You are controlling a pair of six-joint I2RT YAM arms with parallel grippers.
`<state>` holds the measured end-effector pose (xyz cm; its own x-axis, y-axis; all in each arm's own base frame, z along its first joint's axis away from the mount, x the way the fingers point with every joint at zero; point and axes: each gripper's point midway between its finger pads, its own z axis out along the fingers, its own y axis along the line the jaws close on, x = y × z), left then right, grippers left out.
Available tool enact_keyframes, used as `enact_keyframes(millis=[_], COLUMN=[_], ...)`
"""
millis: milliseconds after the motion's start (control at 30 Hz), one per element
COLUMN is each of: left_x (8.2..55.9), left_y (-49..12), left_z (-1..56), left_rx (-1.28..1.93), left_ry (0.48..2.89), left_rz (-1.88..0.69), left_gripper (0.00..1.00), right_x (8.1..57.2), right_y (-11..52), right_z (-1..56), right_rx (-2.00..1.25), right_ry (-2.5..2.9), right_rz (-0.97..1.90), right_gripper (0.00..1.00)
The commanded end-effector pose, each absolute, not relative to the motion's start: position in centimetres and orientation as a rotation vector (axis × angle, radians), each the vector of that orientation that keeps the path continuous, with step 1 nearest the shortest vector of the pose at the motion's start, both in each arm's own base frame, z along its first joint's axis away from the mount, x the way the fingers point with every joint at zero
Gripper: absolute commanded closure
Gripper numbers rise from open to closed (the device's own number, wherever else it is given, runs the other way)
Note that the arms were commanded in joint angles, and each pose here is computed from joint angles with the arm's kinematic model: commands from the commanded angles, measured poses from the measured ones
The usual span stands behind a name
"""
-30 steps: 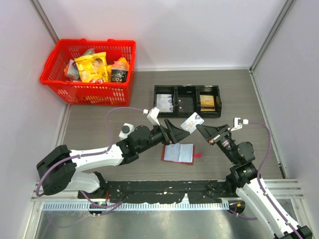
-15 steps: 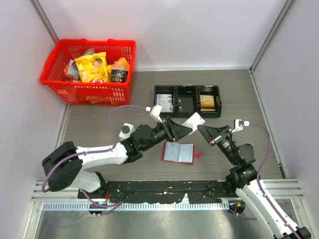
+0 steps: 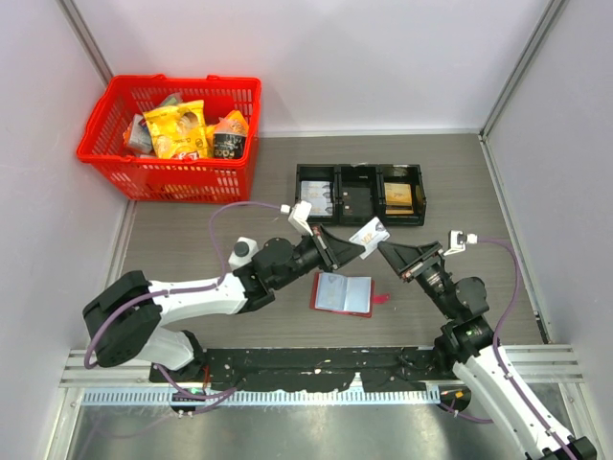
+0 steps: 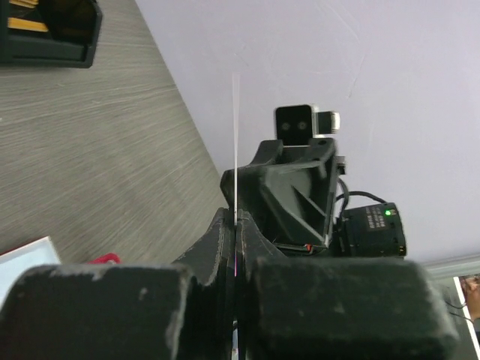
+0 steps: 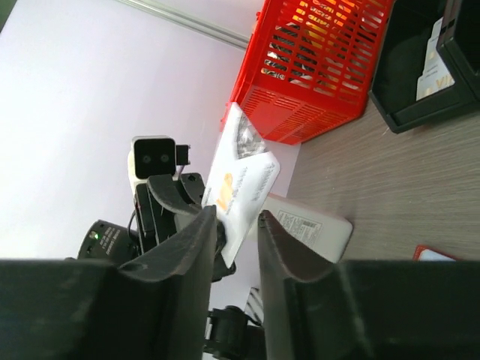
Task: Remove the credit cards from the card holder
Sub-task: Place the credit card in the storage box.
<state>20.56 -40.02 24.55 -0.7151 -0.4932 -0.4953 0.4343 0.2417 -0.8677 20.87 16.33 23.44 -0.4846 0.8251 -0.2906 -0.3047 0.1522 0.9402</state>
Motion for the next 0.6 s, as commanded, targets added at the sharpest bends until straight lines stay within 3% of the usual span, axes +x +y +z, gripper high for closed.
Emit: enact_keyframes(millis=[0,100,333,567], left_x=[22.6,23.3,26.7,31.2], left_y=[-38.7,-37.6,-32.4,-29.0], left_z=[26.2,24.4,19.8,18.2], left_rx=[-0.043,0.046,0.155,0.176], left_ry=[1.766,1.899,2.187,2.305], left_rz=[-1.513,-1.426,-1.025,-0.783], left_gripper=[1.0,1.0,1.0,1.0], right_x=[20.7,20.9,20.6,19.5], right_y=[16.2,16.0,15.5,12.6], right_z=[24.0,23.1,18.6,11.0], right_rx=[0.478,0.456,0.376,0.253], right_ry=[1.48,1.549,1.869,2.392], right_rz=[1.473,1.386,1.106,0.639], right_gripper=[0.55,0.39,0.23,0.19])
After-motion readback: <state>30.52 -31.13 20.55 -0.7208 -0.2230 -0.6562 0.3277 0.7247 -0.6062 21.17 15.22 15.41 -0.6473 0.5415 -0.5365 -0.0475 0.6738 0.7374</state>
